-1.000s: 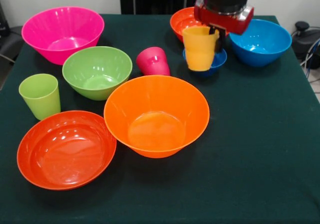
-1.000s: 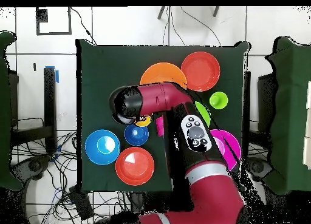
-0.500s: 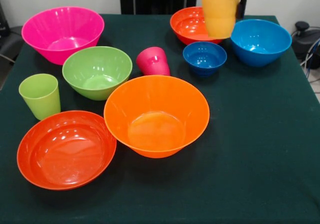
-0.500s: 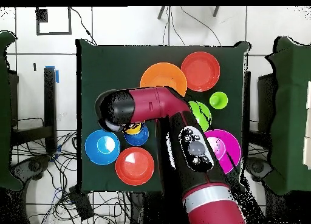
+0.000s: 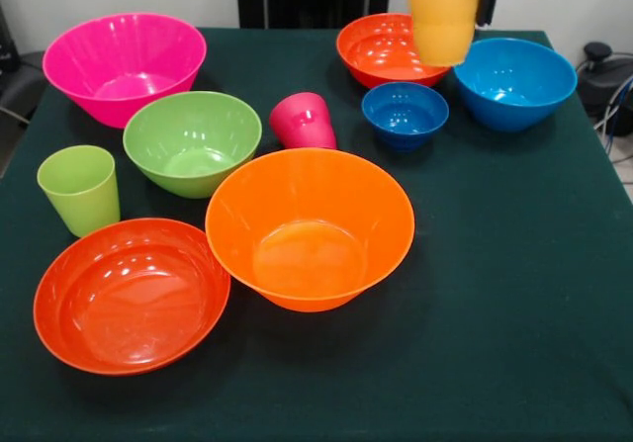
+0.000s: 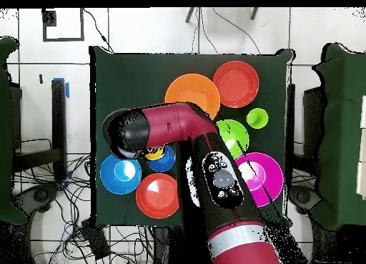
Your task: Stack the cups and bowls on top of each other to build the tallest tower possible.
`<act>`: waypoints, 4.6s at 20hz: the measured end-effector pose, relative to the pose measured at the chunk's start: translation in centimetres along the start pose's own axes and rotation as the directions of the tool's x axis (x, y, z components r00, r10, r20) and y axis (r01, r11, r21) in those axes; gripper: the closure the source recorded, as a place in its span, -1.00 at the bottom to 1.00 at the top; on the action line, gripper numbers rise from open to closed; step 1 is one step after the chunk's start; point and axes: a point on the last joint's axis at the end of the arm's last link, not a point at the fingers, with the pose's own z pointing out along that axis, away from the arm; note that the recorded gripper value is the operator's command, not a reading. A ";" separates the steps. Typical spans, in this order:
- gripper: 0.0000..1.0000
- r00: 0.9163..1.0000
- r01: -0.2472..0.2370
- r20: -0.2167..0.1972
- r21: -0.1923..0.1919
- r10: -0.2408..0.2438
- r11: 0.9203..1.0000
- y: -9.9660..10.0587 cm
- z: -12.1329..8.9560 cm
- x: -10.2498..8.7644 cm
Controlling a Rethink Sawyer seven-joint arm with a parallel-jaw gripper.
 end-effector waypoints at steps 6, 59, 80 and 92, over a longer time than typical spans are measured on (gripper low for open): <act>1.00 0.949 0.177 0.258 0.048 -0.183 0.983 1.6 0.7 -2.6; 1.00 0.979 0.187 0.066 0.099 -0.194 0.977 -3.7 11.6 -12.3; 1.00 0.985 0.165 0.034 0.083 -0.168 0.983 -1.4 12.3 -14.3; 1.00 0.980 0.196 0.005 0.074 -0.197 0.978 -0.9 14.2 -16.6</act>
